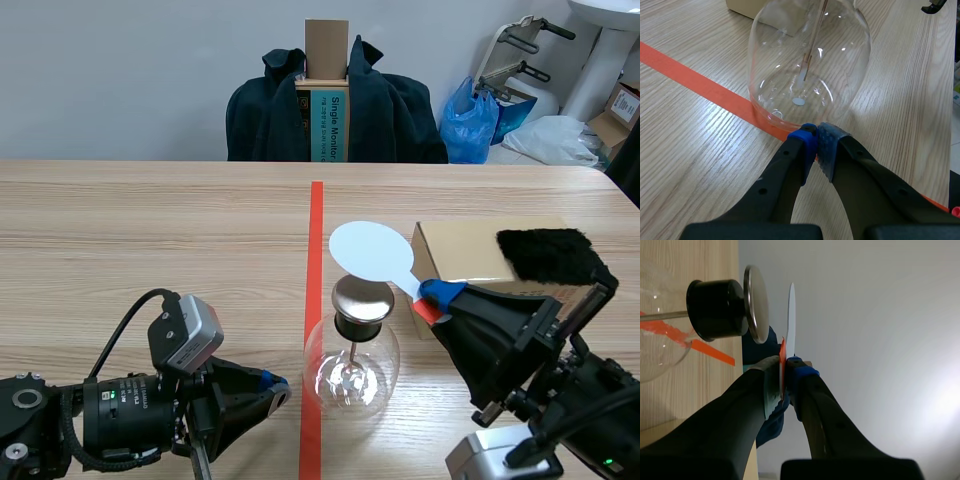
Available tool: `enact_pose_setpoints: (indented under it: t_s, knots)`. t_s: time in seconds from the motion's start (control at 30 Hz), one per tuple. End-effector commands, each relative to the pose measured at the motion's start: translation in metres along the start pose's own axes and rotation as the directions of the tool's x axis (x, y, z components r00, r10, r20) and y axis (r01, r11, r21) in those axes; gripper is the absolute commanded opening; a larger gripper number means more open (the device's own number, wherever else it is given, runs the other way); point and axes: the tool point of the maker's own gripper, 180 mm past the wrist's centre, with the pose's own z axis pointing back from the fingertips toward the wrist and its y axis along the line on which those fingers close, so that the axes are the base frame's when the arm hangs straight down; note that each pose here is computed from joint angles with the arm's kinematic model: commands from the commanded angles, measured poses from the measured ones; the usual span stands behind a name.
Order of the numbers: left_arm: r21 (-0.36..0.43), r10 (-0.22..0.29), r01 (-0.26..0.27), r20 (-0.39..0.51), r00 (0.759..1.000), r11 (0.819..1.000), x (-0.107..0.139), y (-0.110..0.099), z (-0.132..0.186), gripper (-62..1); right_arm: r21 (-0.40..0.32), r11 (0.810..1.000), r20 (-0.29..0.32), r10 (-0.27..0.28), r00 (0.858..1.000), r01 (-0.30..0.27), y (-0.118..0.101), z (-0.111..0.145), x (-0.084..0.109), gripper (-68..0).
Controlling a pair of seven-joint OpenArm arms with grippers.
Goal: Do the electroscope experiment.
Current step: 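Move the plate toward and away from the electroscope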
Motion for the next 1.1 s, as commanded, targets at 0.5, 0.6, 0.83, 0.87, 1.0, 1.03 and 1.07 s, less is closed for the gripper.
enact_pose_setpoints:
  t_s: [0.5, 0.6, 0.83, 0.87, 1.0, 1.03, 1.07]
  knots:
    - [0.001, 0.001, -0.001, 0.052, 0.999, 1.0, 0.014, 0.001, -0.002, -58.2, 0.001, 1.0, 0.14, 0.03, 0.99, -0.03, -0.01, 0.006, 0.024, -66.7]
    - [0.001, 0.001, -0.001, 0.052, 0.999, 1.0, 0.014, 0.001, -0.002, -58.2, 0.001, 1.0, 0.142, 0.03, 0.989, -0.03, -0.01, 0.006, 0.024, -66.7]
    - [0.001, 0.0, 0.0, 0.051, 0.999, 1.0, 0.014, 0.001, -0.002, -58.2, 0.001, 1.0, 0.083, 0.03, 0.996, -0.03, -0.01, 0.005, 0.014, -66.7]
    - [0.001, 0.0, 0.0, 0.051, 0.999, 1.0, 0.014, 0.001, -0.002, -58.2, 0.001, 1.0, 0.074, 0.03, 0.997, -0.03, -0.01, 0.005, 0.012, -66.7]
    - [0.001, 0.0, 0.0, 0.051, 0.999, 1.0, 0.014, 0.001, -0.002, -58.2, 0.001, 1.0, 0.02, 0.031, 0.999, -0.031, -0.011, 0.004, 0.002, -66.7]
    - [0.001, 0.0, 0.0, 0.051, 0.999, 1.0, 0.014, 0.001, -0.002, -58.2, 0.001, 1.0, -0.004, 0.031, 1.0, -0.031, -0.011, 0.004, -0.002, -66.7]
    - [0.001, 0.0, 0.0, 0.051, 0.999, 1.0, 0.014, 0.001, -0.002, -58.2, 0.001, 1.0, -0.027, 0.031, 0.999, -0.031, -0.011, 0.004, -0.006, -66.7]
